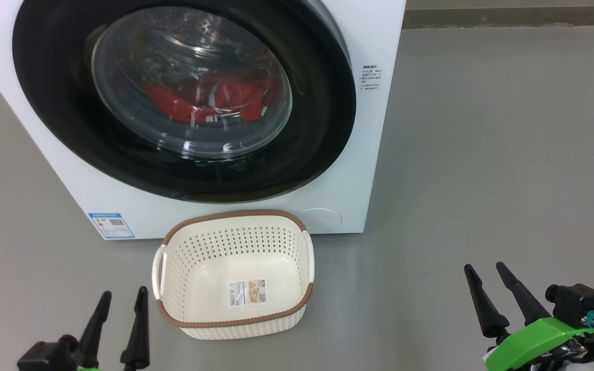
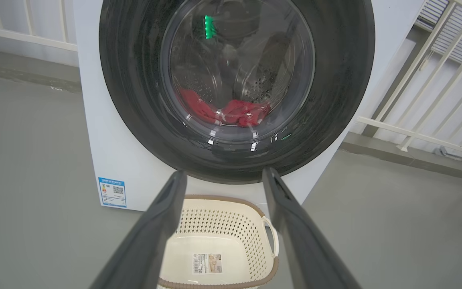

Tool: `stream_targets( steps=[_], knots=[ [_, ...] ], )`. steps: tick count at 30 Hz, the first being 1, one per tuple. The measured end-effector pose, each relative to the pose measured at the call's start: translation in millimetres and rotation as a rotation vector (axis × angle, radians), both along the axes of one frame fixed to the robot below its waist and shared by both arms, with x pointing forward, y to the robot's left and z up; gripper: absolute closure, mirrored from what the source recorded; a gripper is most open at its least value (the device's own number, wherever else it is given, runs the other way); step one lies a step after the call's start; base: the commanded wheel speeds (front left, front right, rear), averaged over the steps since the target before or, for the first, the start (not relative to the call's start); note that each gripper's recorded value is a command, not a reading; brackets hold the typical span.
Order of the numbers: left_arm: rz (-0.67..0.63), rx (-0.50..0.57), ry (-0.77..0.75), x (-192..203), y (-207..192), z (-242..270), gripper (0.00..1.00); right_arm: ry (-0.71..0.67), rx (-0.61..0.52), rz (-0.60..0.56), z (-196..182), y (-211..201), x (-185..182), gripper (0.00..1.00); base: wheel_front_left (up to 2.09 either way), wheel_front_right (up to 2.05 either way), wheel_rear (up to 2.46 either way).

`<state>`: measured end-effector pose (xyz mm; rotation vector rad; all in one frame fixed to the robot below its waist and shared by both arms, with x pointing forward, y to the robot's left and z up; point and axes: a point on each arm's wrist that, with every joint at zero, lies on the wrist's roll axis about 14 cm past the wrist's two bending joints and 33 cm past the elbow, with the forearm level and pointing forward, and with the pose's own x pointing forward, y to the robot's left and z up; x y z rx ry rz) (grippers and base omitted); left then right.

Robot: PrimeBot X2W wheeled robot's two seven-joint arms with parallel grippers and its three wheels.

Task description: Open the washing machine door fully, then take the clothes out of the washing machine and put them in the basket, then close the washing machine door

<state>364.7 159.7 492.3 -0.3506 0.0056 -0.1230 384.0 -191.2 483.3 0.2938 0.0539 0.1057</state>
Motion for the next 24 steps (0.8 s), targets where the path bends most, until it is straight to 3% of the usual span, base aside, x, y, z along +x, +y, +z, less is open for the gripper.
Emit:
stream_targets(
  steps=[24],
  knots=[
    [-0.019,0.211,-0.102,-3.7,0.0,16.9,0.0,-0.092,-0.21,0.015,16.6,-8.3,1.4,0.0,0.0,0.0,0.0]
  ],
)
